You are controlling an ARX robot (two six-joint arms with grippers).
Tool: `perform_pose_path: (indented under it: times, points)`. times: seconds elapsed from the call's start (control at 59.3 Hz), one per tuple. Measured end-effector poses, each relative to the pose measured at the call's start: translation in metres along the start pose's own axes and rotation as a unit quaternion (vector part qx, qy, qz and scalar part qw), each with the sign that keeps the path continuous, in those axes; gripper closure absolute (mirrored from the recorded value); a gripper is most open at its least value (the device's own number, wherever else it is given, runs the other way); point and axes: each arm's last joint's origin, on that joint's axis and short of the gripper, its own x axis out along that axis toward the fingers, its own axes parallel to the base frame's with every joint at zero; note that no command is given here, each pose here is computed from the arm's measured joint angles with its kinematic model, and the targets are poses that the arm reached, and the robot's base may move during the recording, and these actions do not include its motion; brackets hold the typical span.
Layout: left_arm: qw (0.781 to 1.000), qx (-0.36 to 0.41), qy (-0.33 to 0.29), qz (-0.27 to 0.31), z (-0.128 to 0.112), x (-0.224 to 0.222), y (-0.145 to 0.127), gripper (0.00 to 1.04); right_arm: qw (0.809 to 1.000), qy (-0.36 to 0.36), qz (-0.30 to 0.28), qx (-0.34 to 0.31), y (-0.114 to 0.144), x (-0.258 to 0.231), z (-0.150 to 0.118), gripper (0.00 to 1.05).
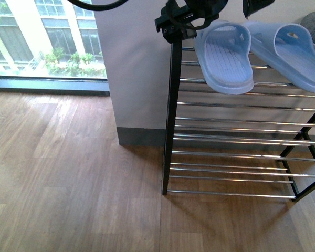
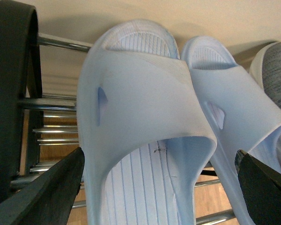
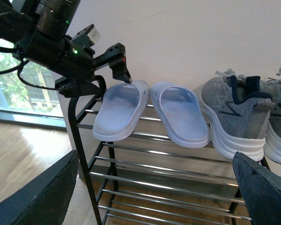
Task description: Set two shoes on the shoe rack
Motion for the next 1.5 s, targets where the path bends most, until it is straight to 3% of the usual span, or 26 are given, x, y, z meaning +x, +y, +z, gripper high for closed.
perform_pose_path:
  times: [0.287, 0.421, 0.523, 0.657, 0.708, 0.843, 0.927, 0.995, 1.146, 1.349, 1.5]
  points:
    - [0.998, -0.041, -0.033, -0.045, 0.033, -0.077, 0.024, 0.09, 1.000, 0.000, 0.000, 0.000, 0.000, 0.000, 0.000, 0.09]
    - [0.996, -0.027, -0.069, -0.041, 0.034, -0.127, 0.035, 0.09, 1.000, 0.000, 0.000, 0.000, 0.000, 0.000, 0.000, 0.09]
    - [0.990, 0.018, -0.127, 0.058, 0.024, -0.165, 0.061, 0.09, 1.000, 0.000, 0.000, 0.000, 0.000, 0.000, 0.000, 0.09]
    - [0.952, 0.059, -0.181, 0.238, -0.002, -0.210, 0.115, 0.09, 1.000, 0.000, 0.000, 0.000, 0.000, 0.000, 0.000, 0.09]
    - [0.941, 0.064, -0.188, 0.276, -0.013, -0.222, 0.128, 0.09, 1.000, 0.000, 0.000, 0.000, 0.000, 0.000, 0.000, 0.09]
    - [0.925, 0.077, -0.203, 0.312, -0.042, -0.248, 0.145, 0.10, 1.000, 0.000, 0.000, 0.000, 0.000, 0.000, 0.000, 0.09]
    - [0.928, 0.132, -0.264, 0.226, -0.057, -0.255, 0.155, 0.23, 1.000, 0.000, 0.000, 0.000, 0.000, 0.000, 0.000, 0.09]
    - [0.916, 0.169, -0.312, 0.189, -0.070, -0.265, 0.163, 0.36, 1.000, 0.000, 0.000, 0.000, 0.000, 0.000, 0.000, 0.09]
    - [0.896, 0.193, -0.356, 0.182, -0.086, -0.290, 0.170, 0.63, 1.000, 0.000, 0.000, 0.000, 0.000, 0.000, 0.000, 0.09]
    - [0.897, 0.199, -0.348, 0.186, -0.115, -0.310, 0.183, 1.04, 1.000, 0.000, 0.000, 0.000, 0.000, 0.000, 0.000, 0.09]
    - [0.897, 0.200, -0.347, 0.186, -0.128, -0.321, 0.187, 1.03, 1.000, 0.000, 0.000, 0.000, 0.000, 0.000, 0.000, 0.09]
